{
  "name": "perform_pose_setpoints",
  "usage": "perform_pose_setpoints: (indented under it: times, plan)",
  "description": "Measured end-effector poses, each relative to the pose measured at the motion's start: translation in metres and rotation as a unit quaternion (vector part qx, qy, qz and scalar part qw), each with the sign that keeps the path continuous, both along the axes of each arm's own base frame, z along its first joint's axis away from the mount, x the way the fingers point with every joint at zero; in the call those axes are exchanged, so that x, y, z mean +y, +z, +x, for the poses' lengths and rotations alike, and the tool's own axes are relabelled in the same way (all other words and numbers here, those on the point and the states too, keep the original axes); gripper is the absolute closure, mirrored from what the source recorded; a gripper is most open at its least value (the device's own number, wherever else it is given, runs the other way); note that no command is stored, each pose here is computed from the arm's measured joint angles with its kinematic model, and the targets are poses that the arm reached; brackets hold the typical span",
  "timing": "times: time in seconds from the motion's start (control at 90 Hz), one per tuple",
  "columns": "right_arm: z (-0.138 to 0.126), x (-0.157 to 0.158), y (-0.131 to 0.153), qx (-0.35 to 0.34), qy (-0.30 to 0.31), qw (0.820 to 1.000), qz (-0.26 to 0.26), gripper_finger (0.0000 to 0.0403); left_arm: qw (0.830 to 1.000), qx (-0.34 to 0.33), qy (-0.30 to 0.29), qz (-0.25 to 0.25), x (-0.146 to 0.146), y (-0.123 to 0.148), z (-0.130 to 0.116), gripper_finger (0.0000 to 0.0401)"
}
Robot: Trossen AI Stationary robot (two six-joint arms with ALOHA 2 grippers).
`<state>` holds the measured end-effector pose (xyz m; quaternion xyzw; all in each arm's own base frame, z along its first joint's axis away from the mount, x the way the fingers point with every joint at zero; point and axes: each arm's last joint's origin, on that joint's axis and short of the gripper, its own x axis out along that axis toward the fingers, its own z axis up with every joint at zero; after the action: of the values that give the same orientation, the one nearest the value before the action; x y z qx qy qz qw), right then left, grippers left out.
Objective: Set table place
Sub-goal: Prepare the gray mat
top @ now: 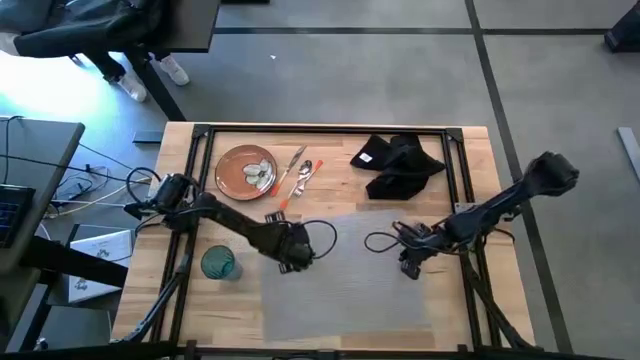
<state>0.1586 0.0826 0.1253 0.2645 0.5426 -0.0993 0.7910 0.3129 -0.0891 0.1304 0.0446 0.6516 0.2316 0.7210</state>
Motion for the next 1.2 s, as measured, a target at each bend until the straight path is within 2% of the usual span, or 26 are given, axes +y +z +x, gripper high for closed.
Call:
perform_pose_setpoints:
  times: [0.067,0.144,0.278,0.389,0.467,0.567,0.7,0.833,1.067,1.2]
  plan:
    - [-0.002,-0.001,0.003,-0.006,0.000,1.000,0.006,0.0329,1.000,0.013,-0.008,0.015,0.002,0.003,-0.004,0.0268]
    - [-0.003,-0.001,0.009,-0.024,0.008,1.000,0.014,0.0329,1.000,0.014,-0.014,0.009,0.002,0.010,-0.006,0.0268]
    - [0.000,-0.002,0.021,-0.081,0.032,0.996,0.016,0.0329,0.998,-0.059,-0.021,0.000,-0.007,0.045,0.000,0.0268]
    - [0.010,0.001,0.030,-0.168,0.060,0.984,-0.011,0.0329,0.993,-0.109,-0.031,-0.038,-0.023,0.068,-0.004,0.0268]
    - [0.017,0.003,0.029,-0.196,0.065,0.977,-0.047,0.0329,0.989,-0.127,-0.027,-0.072,-0.036,0.073,-0.013,0.0268]
    - [0.022,0.003,0.015,-0.177,0.067,0.977,-0.099,0.0329,0.987,-0.121,-0.031,-0.105,-0.054,0.058,-0.026,0.0268]
    - [0.024,0.004,-0.005,-0.123,0.079,0.982,-0.122,0.0329,0.984,-0.120,-0.034,-0.124,-0.066,0.034,-0.035,0.0268]
    - [0.023,0.005,-0.014,-0.087,0.080,0.987,-0.110,0.0329,0.986,-0.113,-0.024,-0.122,-0.064,0.017,-0.037,0.0268]
    - [0.010,0.012,-0.008,-0.053,0.083,0.994,-0.053,0.0329,0.983,-0.142,-0.033,-0.110,-0.059,0.018,-0.029,0.0268]
    - [0.004,0.013,-0.004,-0.056,0.082,0.994,-0.054,0.0329,0.981,-0.155,-0.042,-0.113,-0.056,0.019,-0.023,0.0268]
